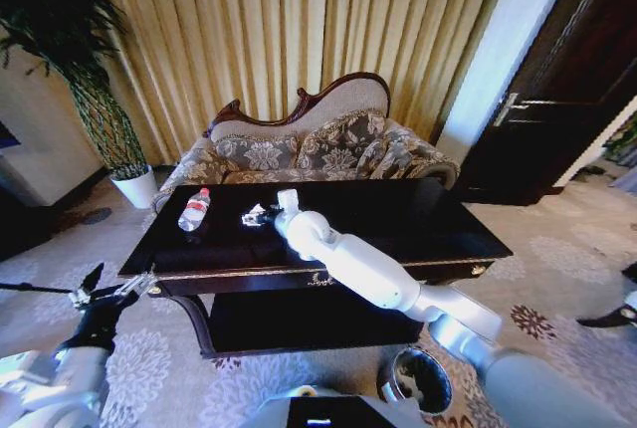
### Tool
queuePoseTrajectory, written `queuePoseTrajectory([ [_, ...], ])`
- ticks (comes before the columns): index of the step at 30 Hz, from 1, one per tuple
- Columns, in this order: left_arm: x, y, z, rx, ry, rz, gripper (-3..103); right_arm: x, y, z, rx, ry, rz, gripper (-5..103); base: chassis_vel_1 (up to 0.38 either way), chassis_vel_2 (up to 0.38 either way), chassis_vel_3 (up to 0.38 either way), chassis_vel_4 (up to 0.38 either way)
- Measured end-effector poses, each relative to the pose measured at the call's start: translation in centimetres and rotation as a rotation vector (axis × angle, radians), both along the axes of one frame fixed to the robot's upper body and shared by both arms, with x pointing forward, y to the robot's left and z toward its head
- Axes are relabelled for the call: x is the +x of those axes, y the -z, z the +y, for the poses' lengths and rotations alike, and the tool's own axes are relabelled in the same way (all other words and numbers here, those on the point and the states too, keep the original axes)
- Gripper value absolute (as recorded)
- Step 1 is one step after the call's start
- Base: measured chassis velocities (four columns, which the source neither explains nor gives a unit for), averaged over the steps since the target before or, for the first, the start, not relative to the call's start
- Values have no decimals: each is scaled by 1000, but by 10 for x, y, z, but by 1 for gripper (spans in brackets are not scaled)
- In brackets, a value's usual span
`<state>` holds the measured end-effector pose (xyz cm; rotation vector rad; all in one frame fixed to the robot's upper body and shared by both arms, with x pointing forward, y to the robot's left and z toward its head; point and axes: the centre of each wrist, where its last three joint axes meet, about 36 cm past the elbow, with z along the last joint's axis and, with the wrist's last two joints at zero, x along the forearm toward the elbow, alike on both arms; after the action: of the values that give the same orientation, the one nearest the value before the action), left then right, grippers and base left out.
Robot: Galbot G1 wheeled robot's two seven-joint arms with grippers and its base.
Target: Move to the front of the table and place the trash on the table into the trash bin.
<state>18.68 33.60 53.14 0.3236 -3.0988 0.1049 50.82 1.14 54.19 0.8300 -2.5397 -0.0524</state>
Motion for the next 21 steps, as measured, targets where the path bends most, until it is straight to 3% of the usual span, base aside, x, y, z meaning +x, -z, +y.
queuePoseTrajectory([
  [21, -3, 0, 1, 2, 9, -21, 100, 27, 26, 19, -46, 63, -11, 100, 0, 0, 0, 0],
])
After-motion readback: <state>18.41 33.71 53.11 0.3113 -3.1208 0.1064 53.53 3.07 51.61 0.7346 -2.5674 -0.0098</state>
